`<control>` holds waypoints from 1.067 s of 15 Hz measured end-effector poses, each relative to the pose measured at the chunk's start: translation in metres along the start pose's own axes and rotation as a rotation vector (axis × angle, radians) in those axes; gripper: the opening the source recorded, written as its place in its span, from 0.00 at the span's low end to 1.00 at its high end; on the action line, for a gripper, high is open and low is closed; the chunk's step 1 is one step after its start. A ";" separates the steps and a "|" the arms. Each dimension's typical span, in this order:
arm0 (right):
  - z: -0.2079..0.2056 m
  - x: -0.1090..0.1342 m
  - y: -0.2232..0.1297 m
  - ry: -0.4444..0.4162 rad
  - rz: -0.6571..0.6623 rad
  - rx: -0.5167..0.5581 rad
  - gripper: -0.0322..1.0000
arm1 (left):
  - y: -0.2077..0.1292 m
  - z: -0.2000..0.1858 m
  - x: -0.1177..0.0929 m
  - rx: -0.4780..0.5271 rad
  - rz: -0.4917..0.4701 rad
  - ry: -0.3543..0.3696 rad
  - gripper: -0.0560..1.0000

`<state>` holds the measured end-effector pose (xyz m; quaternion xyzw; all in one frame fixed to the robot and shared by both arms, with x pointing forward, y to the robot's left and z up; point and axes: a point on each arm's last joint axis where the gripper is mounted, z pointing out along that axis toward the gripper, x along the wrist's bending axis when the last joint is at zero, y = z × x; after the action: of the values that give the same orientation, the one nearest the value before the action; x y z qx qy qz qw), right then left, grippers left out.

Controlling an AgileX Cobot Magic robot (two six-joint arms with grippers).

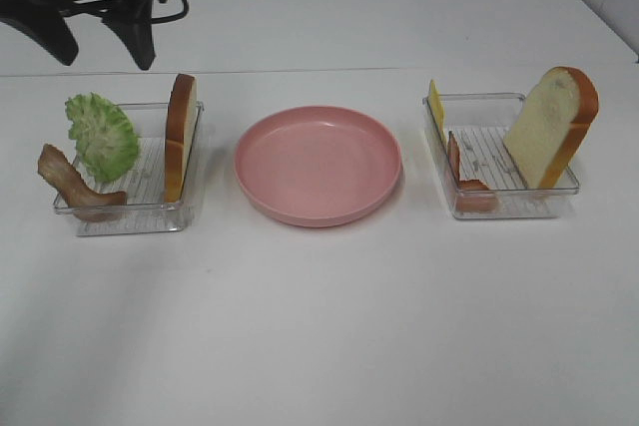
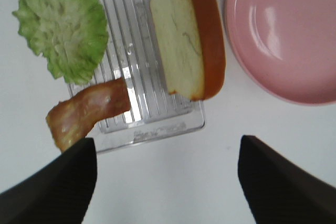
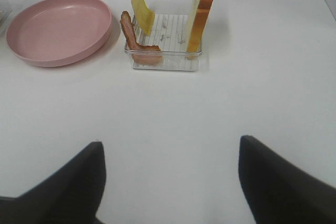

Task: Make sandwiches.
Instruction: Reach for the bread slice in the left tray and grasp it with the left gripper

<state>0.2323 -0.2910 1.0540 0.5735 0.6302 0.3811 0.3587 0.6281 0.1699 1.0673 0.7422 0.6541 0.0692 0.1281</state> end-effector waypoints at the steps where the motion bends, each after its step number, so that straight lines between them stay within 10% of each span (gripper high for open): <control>1: 0.000 0.000 0.000 0.000 0.000 0.000 0.70 | 0.007 0.008 -0.007 -0.002 0.006 0.004 0.72; 16: 0.000 0.000 0.000 0.000 0.000 0.000 0.70 | 0.026 0.114 -0.021 0.131 0.012 0.075 0.72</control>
<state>0.2323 -0.2910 1.0540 0.5735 0.6302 0.3811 0.3587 0.6811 0.1345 0.9666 0.7499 0.6570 0.0548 0.0544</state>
